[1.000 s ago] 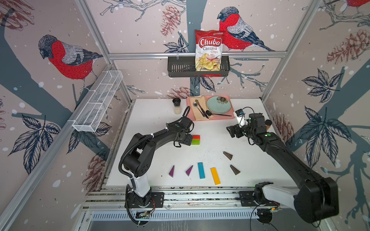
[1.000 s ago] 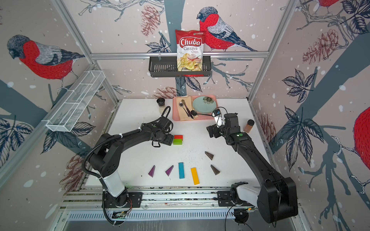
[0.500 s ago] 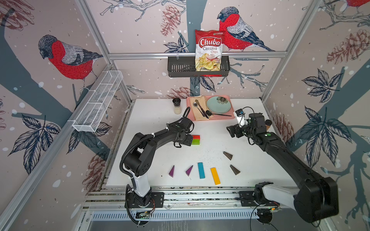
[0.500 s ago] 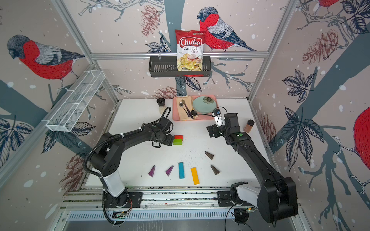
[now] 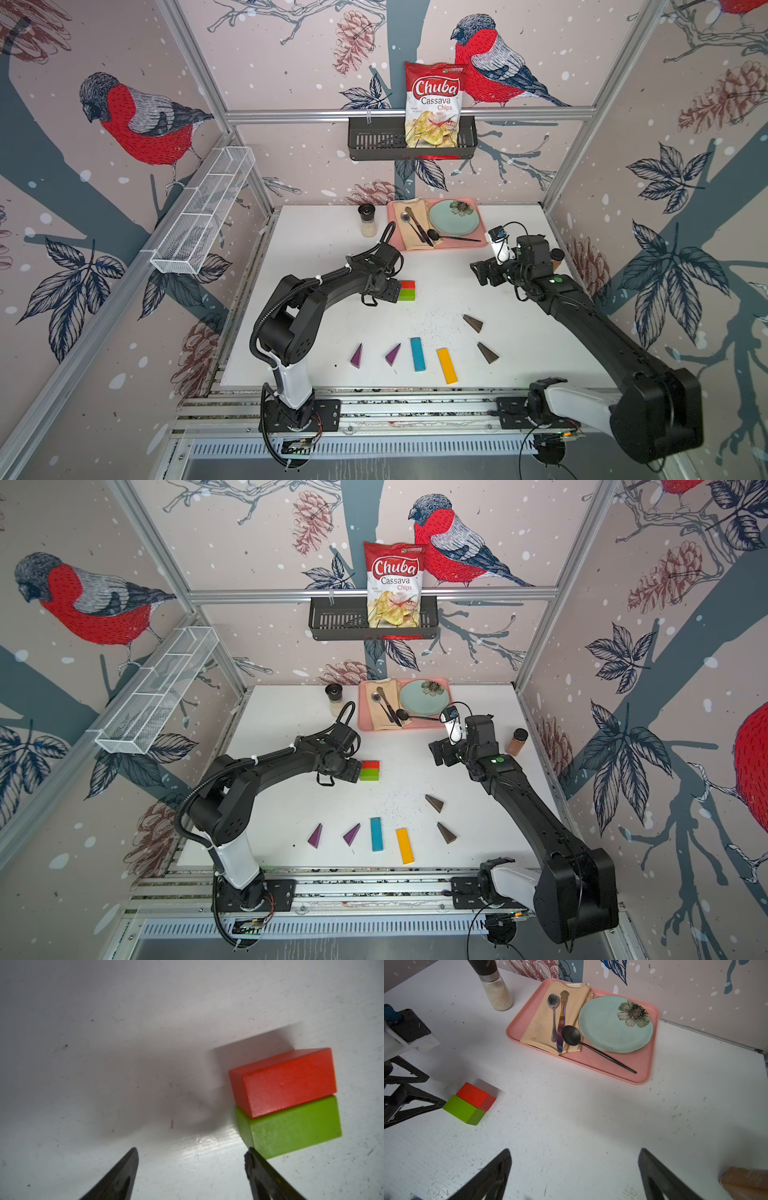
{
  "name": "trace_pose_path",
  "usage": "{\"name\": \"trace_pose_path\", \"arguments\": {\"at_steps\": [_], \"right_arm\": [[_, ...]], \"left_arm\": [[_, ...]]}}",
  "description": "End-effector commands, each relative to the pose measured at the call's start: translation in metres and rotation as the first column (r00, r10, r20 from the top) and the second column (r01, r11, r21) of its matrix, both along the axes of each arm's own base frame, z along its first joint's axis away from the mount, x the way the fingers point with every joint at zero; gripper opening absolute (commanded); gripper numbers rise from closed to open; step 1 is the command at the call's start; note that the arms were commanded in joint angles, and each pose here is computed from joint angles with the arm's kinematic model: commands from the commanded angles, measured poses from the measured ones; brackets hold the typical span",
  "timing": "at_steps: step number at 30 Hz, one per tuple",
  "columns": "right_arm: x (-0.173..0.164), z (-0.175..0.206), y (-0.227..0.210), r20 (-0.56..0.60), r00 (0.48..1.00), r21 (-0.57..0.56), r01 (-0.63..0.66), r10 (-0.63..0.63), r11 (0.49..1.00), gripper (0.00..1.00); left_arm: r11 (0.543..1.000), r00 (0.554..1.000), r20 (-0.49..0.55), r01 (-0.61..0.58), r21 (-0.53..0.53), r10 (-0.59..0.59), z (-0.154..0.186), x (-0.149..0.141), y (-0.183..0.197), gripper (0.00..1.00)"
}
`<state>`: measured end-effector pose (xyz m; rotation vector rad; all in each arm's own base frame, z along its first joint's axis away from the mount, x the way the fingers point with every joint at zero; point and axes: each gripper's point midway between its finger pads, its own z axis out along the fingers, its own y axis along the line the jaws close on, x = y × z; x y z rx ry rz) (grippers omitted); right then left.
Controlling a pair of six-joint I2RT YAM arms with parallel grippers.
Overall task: Assemble a small pinwheel with building blocks
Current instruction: Assemble the building block at the center of the board.
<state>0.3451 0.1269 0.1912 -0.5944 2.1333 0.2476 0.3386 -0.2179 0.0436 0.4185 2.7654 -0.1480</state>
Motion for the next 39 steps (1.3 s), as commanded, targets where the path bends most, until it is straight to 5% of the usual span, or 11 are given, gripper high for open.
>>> {"name": "trace_pose_path", "arguments": {"at_steps": [1,23,30,34,39], "right_arm": [[0.001,0.003,0.0,0.014,1.0,-0.004,0.001,-0.001,1.0,0.95],[-0.001,0.002,-0.003,0.016,1.0,-0.012,0.011,-0.011,1.0,0.95],[-0.002,0.005,-0.001,0.019,1.0,-0.004,0.002,-0.002,1.0,0.95],[-0.019,-0.001,0.018,0.003,0.994,-0.05,-0.111,0.111,0.993,0.95],[-0.048,-0.004,0.05,-0.005,0.957,-0.05,-0.288,0.289,0.956,0.95]], "left_arm": [[1.0,1.0,0.017,-0.021,-0.005,0.021,0.005,0.003,0.001,0.81],[0.999,1.0,0.01,-0.014,0.03,0.014,0.003,0.005,0.004,0.82],[0.99,0.989,0.134,-0.085,0.109,0.07,0.042,0.019,0.038,0.84],[0.992,0.985,0.169,-0.057,0.112,0.038,0.074,-0.003,0.056,0.78],[0.995,0.994,0.042,-0.102,0.016,0.102,0.075,-0.069,0.068,0.73]]}}
